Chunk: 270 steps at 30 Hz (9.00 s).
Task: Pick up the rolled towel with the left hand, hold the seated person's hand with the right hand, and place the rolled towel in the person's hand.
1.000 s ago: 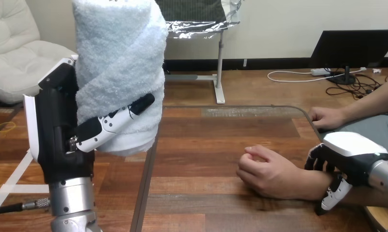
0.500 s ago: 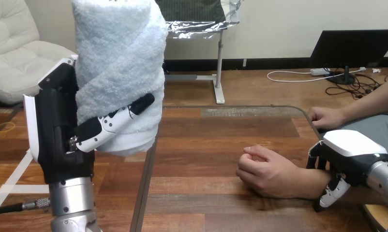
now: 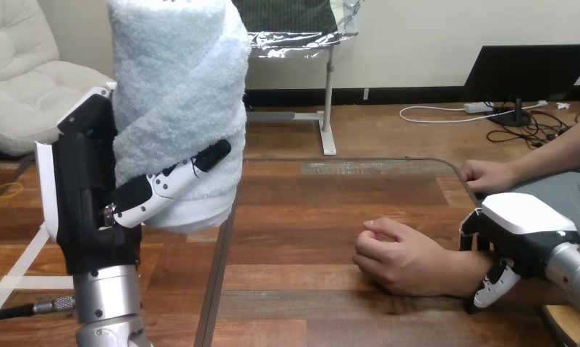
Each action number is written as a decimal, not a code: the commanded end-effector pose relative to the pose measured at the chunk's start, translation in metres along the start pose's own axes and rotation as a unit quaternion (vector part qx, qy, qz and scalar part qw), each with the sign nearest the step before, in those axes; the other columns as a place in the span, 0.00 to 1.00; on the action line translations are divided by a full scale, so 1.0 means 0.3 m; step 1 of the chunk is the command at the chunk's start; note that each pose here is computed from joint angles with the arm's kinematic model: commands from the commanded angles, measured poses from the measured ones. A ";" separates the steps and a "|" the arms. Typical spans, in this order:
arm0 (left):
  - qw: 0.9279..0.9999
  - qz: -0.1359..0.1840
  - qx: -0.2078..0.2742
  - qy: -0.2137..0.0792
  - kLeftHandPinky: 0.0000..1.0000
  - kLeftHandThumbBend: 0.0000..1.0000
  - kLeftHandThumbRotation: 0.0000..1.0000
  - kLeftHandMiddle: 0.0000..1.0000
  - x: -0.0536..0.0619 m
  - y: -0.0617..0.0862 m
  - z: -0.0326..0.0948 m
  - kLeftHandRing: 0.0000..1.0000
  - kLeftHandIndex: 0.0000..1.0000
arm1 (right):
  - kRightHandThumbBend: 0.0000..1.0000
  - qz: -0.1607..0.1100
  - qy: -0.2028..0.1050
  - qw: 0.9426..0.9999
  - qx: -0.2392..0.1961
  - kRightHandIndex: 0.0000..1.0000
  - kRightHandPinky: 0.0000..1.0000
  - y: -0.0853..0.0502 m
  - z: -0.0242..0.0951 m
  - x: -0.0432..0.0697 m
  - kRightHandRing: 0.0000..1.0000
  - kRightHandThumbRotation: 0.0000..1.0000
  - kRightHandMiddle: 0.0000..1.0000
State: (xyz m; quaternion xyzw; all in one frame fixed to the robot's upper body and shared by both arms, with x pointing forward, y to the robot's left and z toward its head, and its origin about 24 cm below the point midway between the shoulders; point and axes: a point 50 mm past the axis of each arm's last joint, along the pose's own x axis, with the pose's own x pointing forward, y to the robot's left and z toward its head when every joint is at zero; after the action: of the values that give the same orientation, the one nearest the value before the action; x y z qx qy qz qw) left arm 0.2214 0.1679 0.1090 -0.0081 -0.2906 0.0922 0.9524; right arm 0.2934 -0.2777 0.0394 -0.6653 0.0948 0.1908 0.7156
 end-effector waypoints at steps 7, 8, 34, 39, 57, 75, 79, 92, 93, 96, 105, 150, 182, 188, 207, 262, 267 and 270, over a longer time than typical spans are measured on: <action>0.999 -0.003 -0.013 -0.041 0.16 0.51 0.00 0.30 0.039 -0.021 0.031 0.22 0.38 | 0.91 0.021 -0.009 0.999 0.028 0.35 0.13 0.064 0.022 0.009 0.20 0.03 0.29; 0.999 -0.003 -0.012 -0.041 0.16 0.51 0.00 0.30 0.039 -0.021 0.031 0.22 0.38 | 0.91 0.022 -0.008 0.999 0.029 0.35 0.13 0.063 0.022 0.009 0.20 0.03 0.28; 1.000 -0.005 -0.007 -0.012 0.20 0.50 0.00 0.31 0.028 -0.034 -0.015 0.25 0.38 | 0.93 0.001 0.000 0.996 0.085 0.36 0.17 0.004 0.000 -0.003 0.23 0.03 0.31; 1.000 -0.006 -0.009 -0.006 0.21 0.51 0.00 0.32 0.024 -0.040 -0.029 0.26 0.38 | 0.93 -0.013 -0.007 0.995 0.094 0.37 0.19 -0.020 -0.002 -0.009 0.25 0.05 0.32; 0.999 -0.036 -0.029 0.013 0.21 0.49 0.00 0.32 0.018 -0.066 -0.121 0.26 0.38 | 0.93 -0.049 -0.016 0.987 0.151 0.39 0.23 -0.135 -0.002 -0.036 0.28 0.04 0.35; 0.995 -0.069 -0.045 0.050 0.23 0.51 0.00 0.33 0.016 -0.107 -0.236 0.27 0.38 | 0.95 -0.081 -0.048 0.979 0.181 0.38 0.31 -0.214 0.009 -0.054 0.33 0.10 0.37; 0.994 -0.076 -0.054 0.062 0.23 0.51 0.00 0.34 0.016 -0.122 -0.258 0.28 0.39 | 0.95 -0.086 -0.053 0.978 0.182 0.38 0.31 -0.229 0.016 -0.058 0.34 0.10 0.38; 0.990 -0.085 -0.071 0.083 0.26 0.53 0.00 0.35 0.026 -0.164 -0.298 0.30 0.39 | 0.95 -0.096 -0.060 0.976 0.187 0.39 0.33 -0.262 0.040 -0.070 0.35 0.10 0.39; 0.990 -0.086 -0.072 0.085 0.26 0.54 0.00 0.35 0.027 -0.165 -0.300 0.30 0.39 | 0.95 -0.096 -0.060 0.976 0.187 0.39 0.33 -0.264 0.041 -0.071 0.36 0.10 0.39; 0.989 -0.087 -0.077 0.091 0.27 0.54 0.00 0.36 0.028 -0.173 -0.309 0.31 0.39 | 0.95 -0.096 -0.060 0.976 0.189 0.39 0.34 -0.270 0.048 -0.073 0.36 0.10 0.40; 0.986 -0.095 -0.096 0.102 0.30 0.55 0.00 0.38 0.035 -0.199 -0.325 0.33 0.40 | 0.95 -0.097 -0.065 0.974 0.193 0.40 0.33 -0.279 0.066 -0.079 0.36 0.10 0.40; 0.973 -0.152 -0.142 0.096 0.31 0.60 0.00 0.38 0.055 -0.380 -0.303 0.34 0.42 | 0.96 -0.104 -0.077 0.972 0.194 0.39 0.31 -0.312 0.109 -0.080 0.34 0.11 0.39; 0.952 -0.212 -0.169 0.142 0.33 0.63 0.00 0.40 -0.040 -0.464 -0.318 0.36 0.42 | 0.96 -0.114 -0.079 0.972 0.189 0.40 0.32 -0.358 0.138 -0.090 0.35 0.13 0.39; 0.951 -0.218 -0.168 0.144 0.32 0.63 0.00 0.39 -0.054 -0.469 -0.319 0.35 0.42 | 0.96 -0.115 -0.082 0.972 0.187 0.40 0.33 -0.361 0.140 -0.090 0.36 0.13 0.40; 0.948 -0.225 -0.170 0.148 0.32 0.60 0.00 0.39 -0.065 -0.466 -0.324 0.35 0.42 | 0.96 -0.112 -0.088 0.971 0.193 0.39 0.33 -0.349 0.138 -0.081 0.36 0.13 0.39; 0.953 -0.223 -0.134 0.159 0.33 0.58 0.00 0.43 -0.043 -0.381 -0.358 0.39 0.46 | 0.97 -0.109 -0.073 0.971 0.198 0.41 0.32 -0.341 0.122 -0.076 0.36 0.15 0.41; 0.953 -0.216 -0.134 0.163 0.35 0.55 0.00 0.45 -0.042 -0.376 -0.360 0.41 0.47 | 0.97 -0.111 -0.075 0.971 0.198 0.41 0.32 -0.340 0.120 -0.076 0.36 0.15 0.41; 0.954 -0.212 -0.135 0.164 0.36 0.53 0.00 0.46 -0.041 -0.375 -0.361 0.42 0.49 | 0.97 -0.110 -0.075 0.971 0.197 0.41 0.32 -0.340 0.119 -0.076 0.36 0.15 0.41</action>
State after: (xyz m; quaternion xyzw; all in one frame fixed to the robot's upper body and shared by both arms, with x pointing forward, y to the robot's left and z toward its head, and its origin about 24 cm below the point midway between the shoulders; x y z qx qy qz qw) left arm 0.2931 0.0748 0.0149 -0.0873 -0.1257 -0.1276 0.9799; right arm 0.3021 -0.2559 0.1412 -0.5119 0.0178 0.1402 0.8474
